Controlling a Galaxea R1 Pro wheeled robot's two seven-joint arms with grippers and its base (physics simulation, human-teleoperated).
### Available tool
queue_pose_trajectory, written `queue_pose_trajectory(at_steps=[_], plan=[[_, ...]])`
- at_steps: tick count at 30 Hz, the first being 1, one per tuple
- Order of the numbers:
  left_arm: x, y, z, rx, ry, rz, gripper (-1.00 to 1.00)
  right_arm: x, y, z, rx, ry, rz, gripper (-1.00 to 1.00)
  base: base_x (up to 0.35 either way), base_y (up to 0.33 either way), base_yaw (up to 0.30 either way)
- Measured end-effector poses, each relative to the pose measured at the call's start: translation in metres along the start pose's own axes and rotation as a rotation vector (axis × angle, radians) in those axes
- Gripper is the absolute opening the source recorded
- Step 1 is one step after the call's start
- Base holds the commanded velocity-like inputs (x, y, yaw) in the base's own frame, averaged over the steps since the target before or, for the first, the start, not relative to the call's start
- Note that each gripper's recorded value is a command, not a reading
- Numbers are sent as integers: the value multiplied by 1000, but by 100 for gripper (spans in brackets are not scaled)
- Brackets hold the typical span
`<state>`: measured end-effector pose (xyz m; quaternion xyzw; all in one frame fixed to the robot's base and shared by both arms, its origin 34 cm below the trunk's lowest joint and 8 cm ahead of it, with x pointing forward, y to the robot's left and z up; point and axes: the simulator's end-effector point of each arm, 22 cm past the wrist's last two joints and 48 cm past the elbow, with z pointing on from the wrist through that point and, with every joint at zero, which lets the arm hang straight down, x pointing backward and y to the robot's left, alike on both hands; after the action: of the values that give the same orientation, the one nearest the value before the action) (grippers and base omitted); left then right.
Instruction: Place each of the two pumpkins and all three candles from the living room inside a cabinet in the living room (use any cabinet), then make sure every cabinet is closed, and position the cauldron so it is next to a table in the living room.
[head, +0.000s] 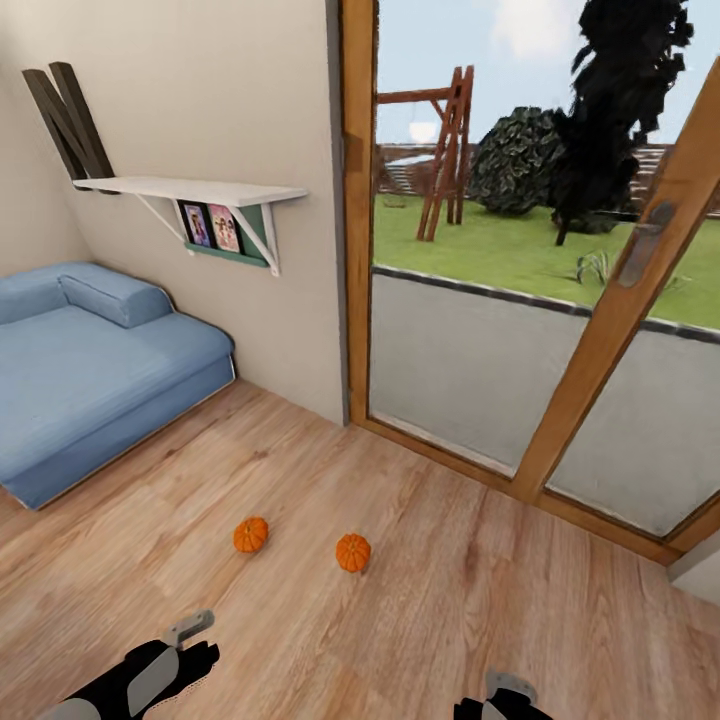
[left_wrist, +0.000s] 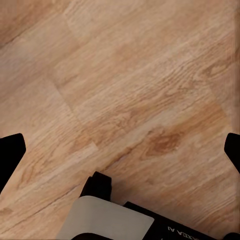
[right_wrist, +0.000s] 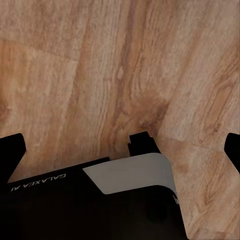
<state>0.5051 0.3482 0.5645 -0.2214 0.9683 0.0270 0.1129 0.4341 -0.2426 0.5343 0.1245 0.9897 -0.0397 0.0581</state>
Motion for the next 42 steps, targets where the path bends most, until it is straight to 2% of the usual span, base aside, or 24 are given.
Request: queue_pose_trajectory(at_steps=[19,35,42], plan=[[0,0,0,0,0,0,100,0,0,0,0,1,1,100,327,0,4],[0,0,0,0,0,0,100,0,1,0,0,1,0,100,327,0,254],[0,0,0,0,0,0,100,0,0,0,1,0,1,100,327,26,52]])
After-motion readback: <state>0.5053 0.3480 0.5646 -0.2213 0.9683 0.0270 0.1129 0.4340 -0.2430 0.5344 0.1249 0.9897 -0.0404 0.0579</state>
